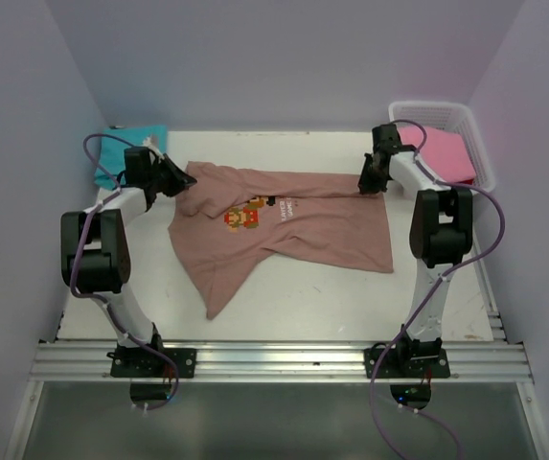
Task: Fold and stack the t-shirts
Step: Fold the flattened tshirt in 1/3 of the way
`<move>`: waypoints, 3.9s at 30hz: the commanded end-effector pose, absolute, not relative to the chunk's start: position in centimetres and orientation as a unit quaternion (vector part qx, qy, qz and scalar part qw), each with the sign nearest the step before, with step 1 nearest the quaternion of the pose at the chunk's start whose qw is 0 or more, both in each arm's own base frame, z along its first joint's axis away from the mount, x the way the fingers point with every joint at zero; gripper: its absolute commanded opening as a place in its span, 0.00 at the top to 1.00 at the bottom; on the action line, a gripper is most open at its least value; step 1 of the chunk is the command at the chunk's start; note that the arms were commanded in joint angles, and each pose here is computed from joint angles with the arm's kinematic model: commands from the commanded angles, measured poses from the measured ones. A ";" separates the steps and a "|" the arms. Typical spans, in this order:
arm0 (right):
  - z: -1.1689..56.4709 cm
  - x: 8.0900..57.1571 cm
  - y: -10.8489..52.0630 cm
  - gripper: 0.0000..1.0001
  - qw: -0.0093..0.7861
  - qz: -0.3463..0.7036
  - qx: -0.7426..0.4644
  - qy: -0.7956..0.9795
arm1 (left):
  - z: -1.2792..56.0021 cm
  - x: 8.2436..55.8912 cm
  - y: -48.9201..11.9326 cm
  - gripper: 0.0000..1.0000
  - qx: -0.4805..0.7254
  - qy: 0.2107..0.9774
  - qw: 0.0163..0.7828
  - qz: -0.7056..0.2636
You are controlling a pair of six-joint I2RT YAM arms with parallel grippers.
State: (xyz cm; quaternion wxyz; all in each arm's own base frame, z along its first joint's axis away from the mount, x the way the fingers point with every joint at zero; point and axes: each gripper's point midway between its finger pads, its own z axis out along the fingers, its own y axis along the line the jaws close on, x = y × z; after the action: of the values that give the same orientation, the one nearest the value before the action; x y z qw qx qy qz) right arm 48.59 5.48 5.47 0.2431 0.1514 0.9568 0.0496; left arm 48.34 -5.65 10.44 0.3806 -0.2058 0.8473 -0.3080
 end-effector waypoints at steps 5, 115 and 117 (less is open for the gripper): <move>8.4 48.9 5.6 1.00 0.279 0.061 0.141 0.948 | 13.5 48.3 -5.5 1.00 -0.179 0.831 0.422 -0.315; 11.6 27.8 3.5 0.56 0.258 0.006 0.140 0.956 | 6.4 25.3 -12.7 0.67 -0.115 0.926 0.241 -0.267; 11.6 27.1 3.6 0.56 0.260 0.009 0.138 0.956 | 5.6 24.2 -12.8 0.67 -0.114 0.931 0.230 -0.259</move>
State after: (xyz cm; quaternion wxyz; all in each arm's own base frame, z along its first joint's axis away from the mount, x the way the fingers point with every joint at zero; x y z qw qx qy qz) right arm 28.94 3.87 12.15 0.2760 0.1372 0.9511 0.0174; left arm 27.06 -13.55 8.19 0.2718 -0.1042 0.9100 -0.2952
